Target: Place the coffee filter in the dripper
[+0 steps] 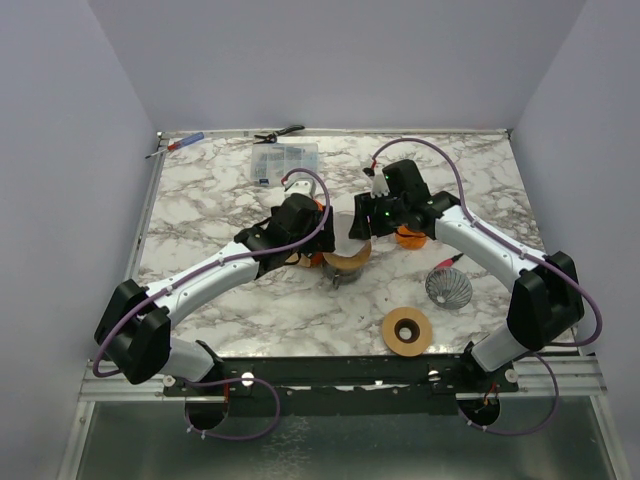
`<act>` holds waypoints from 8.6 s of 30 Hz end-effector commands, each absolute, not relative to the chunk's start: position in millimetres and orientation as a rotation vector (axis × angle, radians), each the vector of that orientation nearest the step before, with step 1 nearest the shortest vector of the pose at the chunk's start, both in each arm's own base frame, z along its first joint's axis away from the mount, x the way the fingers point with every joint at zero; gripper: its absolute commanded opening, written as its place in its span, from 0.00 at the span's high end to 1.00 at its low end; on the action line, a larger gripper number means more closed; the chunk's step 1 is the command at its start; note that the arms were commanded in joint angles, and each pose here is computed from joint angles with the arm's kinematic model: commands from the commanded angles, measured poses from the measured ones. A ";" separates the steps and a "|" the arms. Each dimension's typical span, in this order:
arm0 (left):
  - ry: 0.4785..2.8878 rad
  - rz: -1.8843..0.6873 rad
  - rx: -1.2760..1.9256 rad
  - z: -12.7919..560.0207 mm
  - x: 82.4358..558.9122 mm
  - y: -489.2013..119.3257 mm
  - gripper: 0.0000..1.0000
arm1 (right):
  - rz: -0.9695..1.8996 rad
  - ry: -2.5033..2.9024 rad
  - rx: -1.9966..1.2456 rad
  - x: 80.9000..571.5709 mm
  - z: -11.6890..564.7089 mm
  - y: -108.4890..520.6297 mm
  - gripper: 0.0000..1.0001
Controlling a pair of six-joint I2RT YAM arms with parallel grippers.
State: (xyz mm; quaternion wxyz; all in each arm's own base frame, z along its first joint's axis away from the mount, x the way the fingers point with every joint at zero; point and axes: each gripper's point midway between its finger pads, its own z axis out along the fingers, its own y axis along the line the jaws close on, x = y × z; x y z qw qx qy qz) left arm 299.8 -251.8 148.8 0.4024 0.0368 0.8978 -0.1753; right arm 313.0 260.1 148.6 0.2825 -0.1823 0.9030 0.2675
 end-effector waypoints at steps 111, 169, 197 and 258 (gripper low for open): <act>2.219 -0.366 -0.031 161.7 309.3 -105.6 0.01 | 1.265 2.236 -0.112 254.4 51.4 246.4 0.54; 2.200 -0.382 -0.108 160.3 310.7 -92.3 0.01 | 1.520 2.181 -0.234 306.5 47.9 329.6 0.58; 2.141 -0.359 -0.156 172.0 312.7 -78.4 0.01 | 1.185 2.282 -0.319 323.8 59.6 314.8 0.48; 2.121 -0.428 -0.165 174.5 313.6 -82.2 0.01 | 0.864 2.438 -0.345 331.5 141.2 221.9 0.42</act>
